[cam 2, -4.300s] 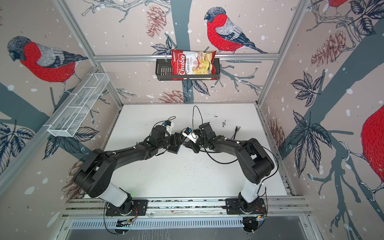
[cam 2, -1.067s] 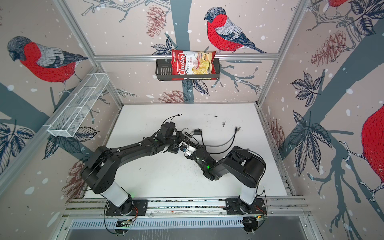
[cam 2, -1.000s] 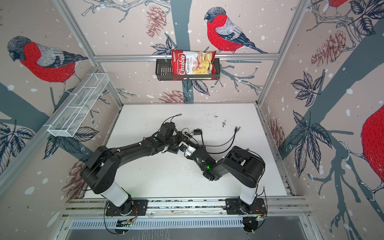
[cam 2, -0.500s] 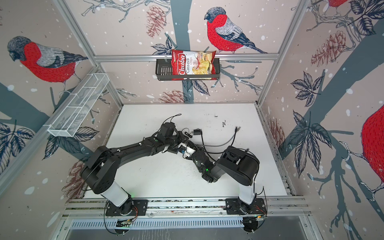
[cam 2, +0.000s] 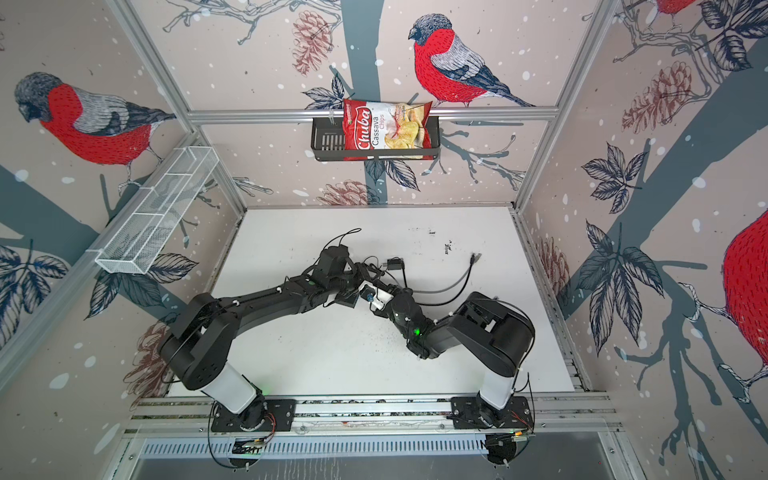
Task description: Insert the plug into the switch port
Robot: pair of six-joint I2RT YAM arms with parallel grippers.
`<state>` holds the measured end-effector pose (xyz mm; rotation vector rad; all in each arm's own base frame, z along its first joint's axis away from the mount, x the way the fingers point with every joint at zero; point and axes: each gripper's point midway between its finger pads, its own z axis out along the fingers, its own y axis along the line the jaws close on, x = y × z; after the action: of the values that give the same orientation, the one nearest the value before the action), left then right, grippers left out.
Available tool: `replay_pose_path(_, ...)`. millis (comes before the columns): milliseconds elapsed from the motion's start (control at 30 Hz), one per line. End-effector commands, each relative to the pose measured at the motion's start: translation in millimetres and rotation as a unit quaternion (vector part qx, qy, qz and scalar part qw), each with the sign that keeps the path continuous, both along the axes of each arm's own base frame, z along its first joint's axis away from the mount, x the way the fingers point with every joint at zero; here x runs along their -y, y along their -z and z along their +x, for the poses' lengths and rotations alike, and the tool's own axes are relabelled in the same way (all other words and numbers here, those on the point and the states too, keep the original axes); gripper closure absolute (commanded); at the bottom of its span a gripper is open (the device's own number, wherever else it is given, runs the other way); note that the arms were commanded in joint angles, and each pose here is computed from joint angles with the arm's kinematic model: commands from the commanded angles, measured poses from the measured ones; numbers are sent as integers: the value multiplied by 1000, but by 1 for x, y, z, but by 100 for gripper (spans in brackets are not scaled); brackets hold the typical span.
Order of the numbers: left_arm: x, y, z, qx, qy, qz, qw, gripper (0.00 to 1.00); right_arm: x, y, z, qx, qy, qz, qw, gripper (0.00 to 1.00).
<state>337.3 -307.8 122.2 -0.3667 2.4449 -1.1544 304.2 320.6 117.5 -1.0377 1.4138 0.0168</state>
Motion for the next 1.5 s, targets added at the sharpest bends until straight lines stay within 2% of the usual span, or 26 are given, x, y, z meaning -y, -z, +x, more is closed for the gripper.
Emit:
replay_pose_path(0, 1, -13, 5, 30, 1, -8, 1000, 32, -9, 14, -11, -73, -58, 13, 996, 100)
replay_pose_path(133, -8, -20, 10, 51, -10, 7, 999, 4, -4, 19, -11, -106, -77, 17, 991, 100)
replay_pose_path(167, -13, -22, 11, 57, -15, 13, 998, 4, -3, 21, -11, -115, -83, 16, 990, 100)
replay_pose_path(367, -56, -36, 26, 97, -53, 52, 993, 4, -5, 33, -12, -156, -106, 2, 982, 100)
replay_pose_path(633, -97, -20, 45, 118, -69, 134, 981, 7, -15, 60, -18, -251, -144, -36, 957, 100)
replay_pose_path(733, -99, -11, 50, 120, -66, 139, 981, 7, -18, 70, -21, -285, -150, -56, 945, 100)
replay_pose_path(1000, -95, 19, 60, 107, -48, 134, 984, 7, -18, 87, -12, -340, -124, -78, 929, 100)
replay_pose_path(1333, -101, 30, 69, 108, -77, 117, 984, 11, -20, 94, 4, -365, -103, -90, 921, 100)
replay_pose_path(1467, -111, 40, 74, 87, -103, 131, 982, 13, -21, 96, 5, -370, -104, -102, 917, 100)
